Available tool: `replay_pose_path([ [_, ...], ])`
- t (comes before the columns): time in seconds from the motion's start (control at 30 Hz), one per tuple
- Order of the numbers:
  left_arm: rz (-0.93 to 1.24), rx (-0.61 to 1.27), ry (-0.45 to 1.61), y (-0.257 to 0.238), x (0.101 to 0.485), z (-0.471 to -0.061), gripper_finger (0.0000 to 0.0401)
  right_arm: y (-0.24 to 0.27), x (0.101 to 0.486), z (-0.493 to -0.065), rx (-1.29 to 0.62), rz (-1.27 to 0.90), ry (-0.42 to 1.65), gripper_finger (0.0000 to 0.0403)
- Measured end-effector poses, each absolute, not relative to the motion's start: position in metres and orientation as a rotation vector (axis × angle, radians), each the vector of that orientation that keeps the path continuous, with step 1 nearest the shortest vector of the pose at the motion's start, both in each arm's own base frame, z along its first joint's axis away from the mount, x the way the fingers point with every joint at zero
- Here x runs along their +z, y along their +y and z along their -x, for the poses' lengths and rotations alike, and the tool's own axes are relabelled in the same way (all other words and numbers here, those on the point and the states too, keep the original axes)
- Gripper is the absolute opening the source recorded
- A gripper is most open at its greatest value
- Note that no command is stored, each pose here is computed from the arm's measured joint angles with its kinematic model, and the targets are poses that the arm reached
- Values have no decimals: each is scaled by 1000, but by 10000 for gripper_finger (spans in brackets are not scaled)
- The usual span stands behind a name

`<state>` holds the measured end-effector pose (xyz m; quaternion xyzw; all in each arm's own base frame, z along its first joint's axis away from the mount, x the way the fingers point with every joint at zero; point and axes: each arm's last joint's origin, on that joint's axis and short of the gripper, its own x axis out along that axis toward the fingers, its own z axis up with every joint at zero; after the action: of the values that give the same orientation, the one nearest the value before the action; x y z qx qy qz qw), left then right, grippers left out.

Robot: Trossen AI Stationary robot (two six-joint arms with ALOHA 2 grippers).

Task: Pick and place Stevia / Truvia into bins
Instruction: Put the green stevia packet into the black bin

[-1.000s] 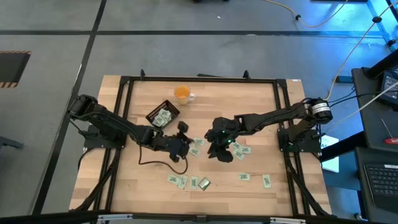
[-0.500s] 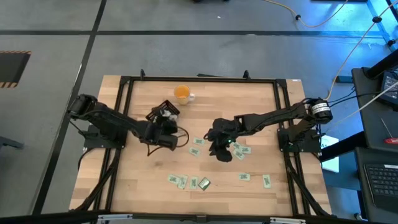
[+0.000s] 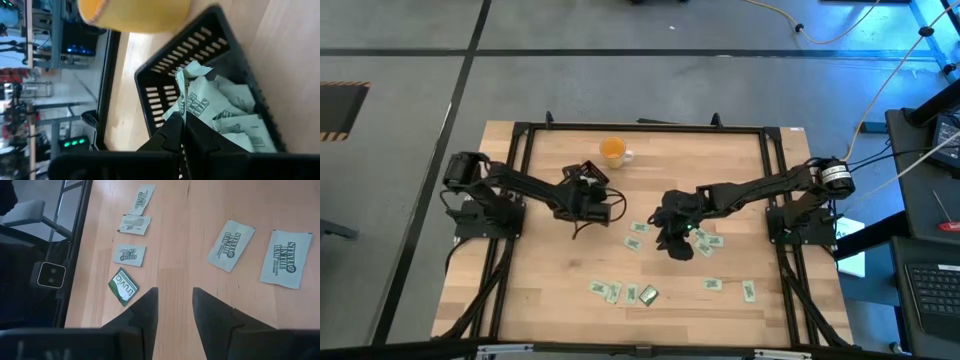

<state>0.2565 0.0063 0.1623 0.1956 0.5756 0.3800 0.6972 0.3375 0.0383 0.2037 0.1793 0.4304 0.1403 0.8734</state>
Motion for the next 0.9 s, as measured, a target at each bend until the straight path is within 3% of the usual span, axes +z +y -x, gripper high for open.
replay_pose_path([
  [0.37, -425, 895, 1351, 16, 143, -260, 16, 39, 202, -336, 290, -380, 926, 124],
  [0.57, -424, 892, 1326, 14, 147, -260, 43, 41, 201, -334, 322, -438, 958, 124],
  [0.7, -436, 875, 1310, 10, 152, -259, 59, 44, 197, -325, 353, -517, 1078, 124],
  [0.9, -445, 880, 1290, 7, 153, -259, 62, 49, 186, -302, 173, -666, 1371, 124],
])
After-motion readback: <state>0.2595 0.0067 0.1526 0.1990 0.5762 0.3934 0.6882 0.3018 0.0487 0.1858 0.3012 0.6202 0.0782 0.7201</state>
